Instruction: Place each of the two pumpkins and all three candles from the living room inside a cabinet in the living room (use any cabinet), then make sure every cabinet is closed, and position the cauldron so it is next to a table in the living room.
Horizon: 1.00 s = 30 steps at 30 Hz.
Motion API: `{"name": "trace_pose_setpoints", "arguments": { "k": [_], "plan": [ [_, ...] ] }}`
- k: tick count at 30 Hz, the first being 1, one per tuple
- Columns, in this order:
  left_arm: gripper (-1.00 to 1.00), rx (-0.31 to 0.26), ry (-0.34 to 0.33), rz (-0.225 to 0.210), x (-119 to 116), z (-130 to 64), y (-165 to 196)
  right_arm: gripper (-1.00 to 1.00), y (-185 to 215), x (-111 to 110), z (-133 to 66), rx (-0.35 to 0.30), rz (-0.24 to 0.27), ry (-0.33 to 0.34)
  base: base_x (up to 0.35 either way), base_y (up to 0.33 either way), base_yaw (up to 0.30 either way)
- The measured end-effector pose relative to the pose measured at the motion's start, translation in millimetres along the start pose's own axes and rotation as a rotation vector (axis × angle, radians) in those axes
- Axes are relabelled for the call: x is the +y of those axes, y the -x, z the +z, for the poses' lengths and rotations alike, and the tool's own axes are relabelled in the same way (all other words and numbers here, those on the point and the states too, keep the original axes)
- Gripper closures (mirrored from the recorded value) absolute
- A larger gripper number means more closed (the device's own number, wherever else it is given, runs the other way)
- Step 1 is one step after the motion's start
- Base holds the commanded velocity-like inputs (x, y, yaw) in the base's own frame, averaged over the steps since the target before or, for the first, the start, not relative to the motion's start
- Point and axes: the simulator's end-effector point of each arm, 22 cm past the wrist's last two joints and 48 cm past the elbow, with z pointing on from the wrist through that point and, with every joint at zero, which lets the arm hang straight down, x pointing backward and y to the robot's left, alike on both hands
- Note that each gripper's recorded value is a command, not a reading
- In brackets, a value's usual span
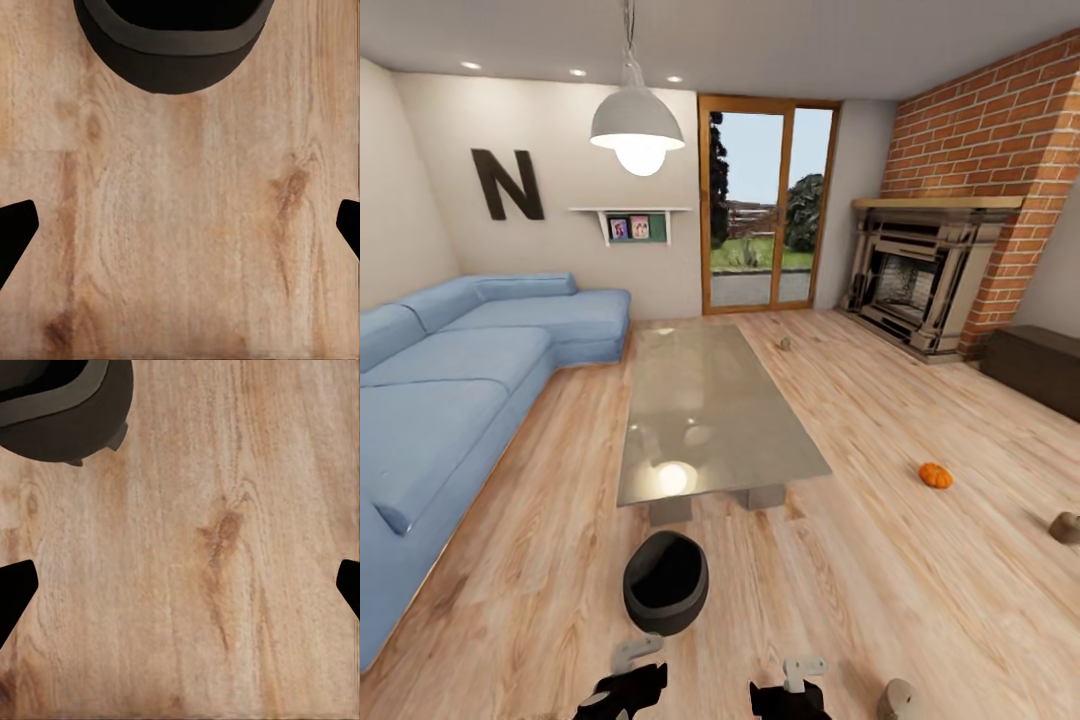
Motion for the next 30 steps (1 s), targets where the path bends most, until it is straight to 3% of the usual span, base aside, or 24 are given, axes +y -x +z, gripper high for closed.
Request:
{"name": "trace_pose_setpoints", "arguments": {
  "k": [14, 24, 30],
  "plan": [
    [-1.0, 0.003, -0.007, -0.002, -1, 1.1, -2, -1.0, -4, 0, 0.8, 0.008, 0.003, 0.001, -0.046, -0.005, -0.255],
    [-1.0, 0.013, 0.002, -0.007, -2, -12.2, 6, -1.0, 5, 0, -12.0, 0.017, 0.054, -0.007, 0.0, 0.0, -0.251],
    [-1.0, 0.019, 0.007, -0.007, -2, -19.6, 9, -1.0, 8, 2, -19.2, 0.029, 0.058, -0.007, 0.0, 0.0, -0.189]
  ]
}}
